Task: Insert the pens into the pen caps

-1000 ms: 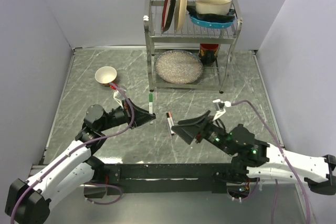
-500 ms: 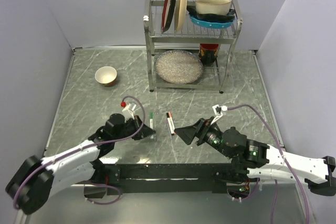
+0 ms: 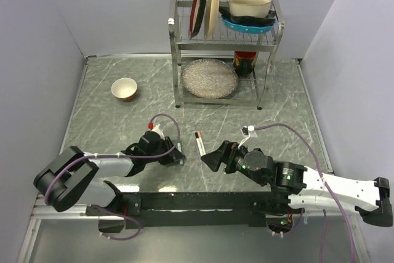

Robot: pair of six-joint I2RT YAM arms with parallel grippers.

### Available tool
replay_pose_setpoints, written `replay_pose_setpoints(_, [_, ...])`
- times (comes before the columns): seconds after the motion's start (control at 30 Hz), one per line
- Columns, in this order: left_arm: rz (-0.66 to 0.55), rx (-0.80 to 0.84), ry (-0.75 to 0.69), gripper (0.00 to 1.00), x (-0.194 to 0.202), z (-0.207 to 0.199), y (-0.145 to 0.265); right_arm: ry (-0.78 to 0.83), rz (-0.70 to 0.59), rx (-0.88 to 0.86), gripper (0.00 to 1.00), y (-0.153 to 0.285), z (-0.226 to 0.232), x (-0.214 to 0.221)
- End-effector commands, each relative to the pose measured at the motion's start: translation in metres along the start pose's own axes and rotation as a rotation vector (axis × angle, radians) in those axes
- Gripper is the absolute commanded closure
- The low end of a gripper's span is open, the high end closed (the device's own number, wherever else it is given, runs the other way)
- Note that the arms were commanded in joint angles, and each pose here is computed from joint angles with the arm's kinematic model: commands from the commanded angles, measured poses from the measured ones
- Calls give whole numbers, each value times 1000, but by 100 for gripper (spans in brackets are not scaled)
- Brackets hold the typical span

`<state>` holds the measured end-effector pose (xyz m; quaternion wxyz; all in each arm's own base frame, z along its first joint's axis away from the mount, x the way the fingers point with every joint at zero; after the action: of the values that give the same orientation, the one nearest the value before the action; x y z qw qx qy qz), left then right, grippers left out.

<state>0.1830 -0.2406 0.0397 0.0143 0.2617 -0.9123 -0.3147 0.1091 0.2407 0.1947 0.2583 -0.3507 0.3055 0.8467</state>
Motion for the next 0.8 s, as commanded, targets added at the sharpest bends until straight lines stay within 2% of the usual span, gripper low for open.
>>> replay_pose_setpoints(0.0, [-39,37,-13,65,-6,-19,4,-44,-64,20,0,9,3,-22])
replay_pose_setpoints(0.1, [-60,49,-33,55,-10,-29,17,-43,-75,38,0,12,-2,-23])
replay_pose_setpoints(0.13, [-71,57,-42,45,-12,-34,21,-45,-84,39,0,13,-3,-25])
replay_pose_setpoints(0.2, [-109,117,-92,31,-20,-59,37,-36,-90,38,0,15,-4,-26])
replay_pose_setpoints(0.43, [-214,249,-295,1,-34,-117,106,-7,-138,83,0,28,-12,-42])
replay_pose_setpoints(0.57, [-262,363,-390,1,-31,-138,143,-26,-176,154,0,35,-25,-52])
replay_pose_setpoints(0.7, [-259,459,-493,1,-21,-144,163,-25,-214,177,0,42,-30,-61])
replay_pose_setpoints(0.77, [-262,523,-495,1,-15,-146,171,-25,-235,175,0,45,-30,-66])
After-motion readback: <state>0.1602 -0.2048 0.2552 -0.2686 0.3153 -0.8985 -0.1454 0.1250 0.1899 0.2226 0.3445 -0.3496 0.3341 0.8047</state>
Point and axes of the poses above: each gripper's point midway between its finger pads, its own y axis back along the fingers, its own z axis along the line the jaws close on, x = y × z, the point moved 2 cm from there along y, back along the fingers, and after that the axes turned 13 degrees about y, right-handed, at the moved point
